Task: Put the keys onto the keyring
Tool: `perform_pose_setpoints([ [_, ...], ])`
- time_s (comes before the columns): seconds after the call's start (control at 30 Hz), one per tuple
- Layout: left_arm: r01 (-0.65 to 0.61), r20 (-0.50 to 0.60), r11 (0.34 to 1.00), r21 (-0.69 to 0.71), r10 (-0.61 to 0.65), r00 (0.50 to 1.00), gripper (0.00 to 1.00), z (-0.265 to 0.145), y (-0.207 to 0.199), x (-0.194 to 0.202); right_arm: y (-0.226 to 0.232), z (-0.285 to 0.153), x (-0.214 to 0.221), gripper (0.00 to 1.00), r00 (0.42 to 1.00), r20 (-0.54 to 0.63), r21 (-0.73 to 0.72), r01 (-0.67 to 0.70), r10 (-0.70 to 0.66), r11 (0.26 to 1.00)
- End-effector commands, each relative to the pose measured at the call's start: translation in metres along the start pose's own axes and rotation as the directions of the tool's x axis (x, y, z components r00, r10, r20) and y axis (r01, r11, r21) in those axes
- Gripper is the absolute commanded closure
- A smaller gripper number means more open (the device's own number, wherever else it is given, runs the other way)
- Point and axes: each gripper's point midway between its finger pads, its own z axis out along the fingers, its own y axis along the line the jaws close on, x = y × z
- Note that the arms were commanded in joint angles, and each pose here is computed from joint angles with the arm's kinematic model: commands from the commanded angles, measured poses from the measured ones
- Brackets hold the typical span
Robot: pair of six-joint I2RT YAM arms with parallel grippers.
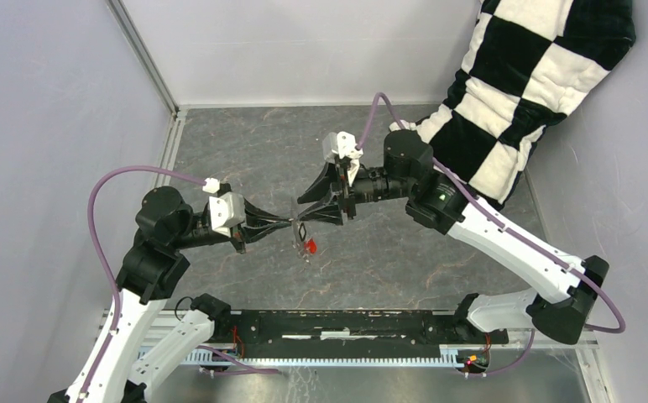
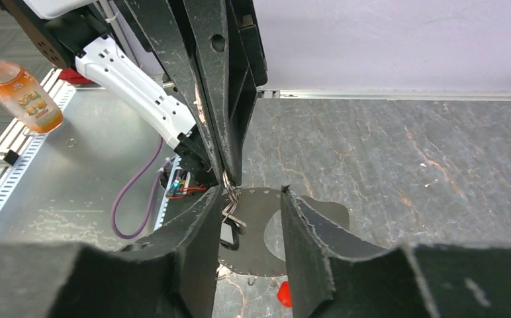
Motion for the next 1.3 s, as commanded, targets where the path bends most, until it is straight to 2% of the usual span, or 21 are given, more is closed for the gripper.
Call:
perform_pose_setpoints([
  [0.0,-0.069,0.039,0.998,0.013,0.069,0.997,0.98,-0.001,-0.001,-0.018,0.008,0.01,-0.004,0.59,0.999,0.041,-0.062,0.014,-0.011,0.998],
  [0.3,-0.074,0.049,0.997,0.009,0.074,0.996,0.98,-0.003,-0.002,-0.023,0.01,0.017,0.006,0.82,1.0,0.027,-0.094,-0.009,0.011,0.995],
  [0.4,-0.076,0.052,0.997,0.007,0.076,0.996,0.98,-0.003,-0.002,-0.024,0.011,0.016,0.012,0.84,1.0,0.007,-0.095,-0.017,0.018,0.995],
  [0.53,-0.069,0.057,0.998,0.009,0.069,0.996,0.98,-0.003,-0.003,-0.025,0.008,0.015,0.015,0.99,1.0,-0.008,-0.072,-0.015,0.014,0.997],
  [0.73,-0.062,0.045,0.998,0.027,0.061,0.997,0.97,-0.002,-0.005,-0.02,0.002,0.011,0.017,1.0,0.999,-0.042,-0.024,-0.016,0.015,1.0],
  [0.77,-0.064,0.027,0.997,0.032,0.063,0.998,0.93,-0.002,-0.005,-0.015,0.002,0.01,0.015,1.0,0.998,-0.054,-0.013,-0.025,0.025,1.0],
  [0.83,-0.066,-0.032,0.997,0.048,0.068,0.997,0.77,-0.002,-0.004,-0.003,-0.003,0.008,0.015,1.0,0.996,-0.085,0.006,-0.005,0.005,1.0],
  [0.9,-0.062,-0.092,0.996,0.072,0.068,0.993,0.71,-0.002,-0.003,0.01,-0.005,0.01,0.019,1.0,0.992,-0.123,0.014,-0.018,0.019,1.0],
  [1.13,-0.031,-0.17,0.992,0.122,0.052,0.984,0.7,0.002,0.002,0.024,-0.003,0.018,0.029,1.0,0.978,-0.209,0.022,-0.016,0.02,1.0],
  [1.27,-0.009,-0.21,0.989,0.148,0.04,0.977,0.73,0.002,0.001,0.03,-0.002,0.023,0.029,1.0,0.97,-0.242,0.024,-0.008,0.013,1.0],
])
